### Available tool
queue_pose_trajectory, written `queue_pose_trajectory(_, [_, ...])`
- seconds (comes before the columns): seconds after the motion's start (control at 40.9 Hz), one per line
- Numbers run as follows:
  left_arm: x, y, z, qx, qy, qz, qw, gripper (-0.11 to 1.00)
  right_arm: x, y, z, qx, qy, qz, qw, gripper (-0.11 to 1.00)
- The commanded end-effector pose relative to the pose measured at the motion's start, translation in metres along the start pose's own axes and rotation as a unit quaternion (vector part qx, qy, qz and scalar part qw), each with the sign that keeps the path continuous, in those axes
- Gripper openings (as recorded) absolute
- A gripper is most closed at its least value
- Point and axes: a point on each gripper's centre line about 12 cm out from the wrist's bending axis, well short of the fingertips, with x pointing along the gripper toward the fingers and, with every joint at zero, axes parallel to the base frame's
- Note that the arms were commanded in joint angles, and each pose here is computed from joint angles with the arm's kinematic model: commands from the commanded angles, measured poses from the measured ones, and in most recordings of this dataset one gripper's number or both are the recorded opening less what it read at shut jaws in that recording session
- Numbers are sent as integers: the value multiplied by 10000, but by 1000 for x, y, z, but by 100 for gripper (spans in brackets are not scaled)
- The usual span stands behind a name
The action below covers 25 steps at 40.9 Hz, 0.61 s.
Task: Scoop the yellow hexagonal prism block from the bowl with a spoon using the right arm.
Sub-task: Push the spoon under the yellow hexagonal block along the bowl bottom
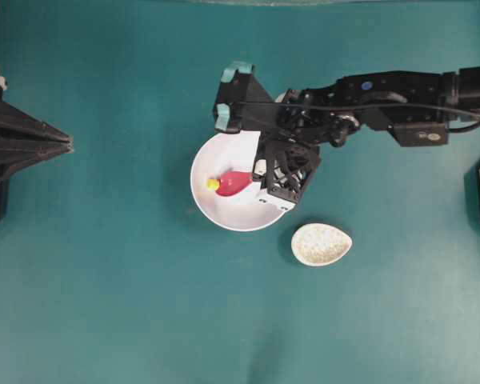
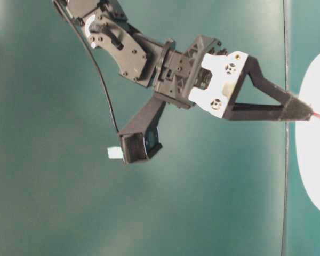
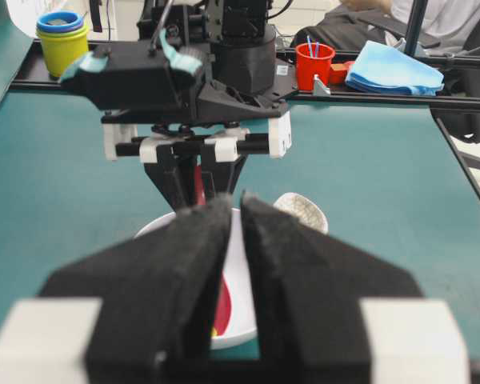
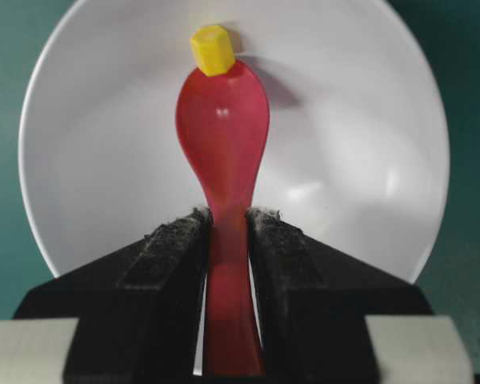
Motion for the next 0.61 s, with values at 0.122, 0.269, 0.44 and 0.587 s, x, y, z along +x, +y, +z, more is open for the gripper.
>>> queue_pose_trajectory(0.122, [1, 0, 13, -15, -169, -4, 9999, 14, -17, 4, 7, 34, -431, 67, 9990, 25])
queue_pose_trajectory(0.269, [2, 0, 13, -7, -169, -5, 9999, 14, -17, 4, 8, 38, -509, 58, 9987, 25])
queue_pose_trajectory(0.44, [1, 0, 13, -7, -169, -5, 9999, 14, -15, 2, 8, 47, -617, 40, 9981, 25])
queue_pose_trajectory(0.587, [1, 0, 13, 0, -169, -5, 9999, 14, -14, 1, 6, 60, -634, 32, 9980, 25])
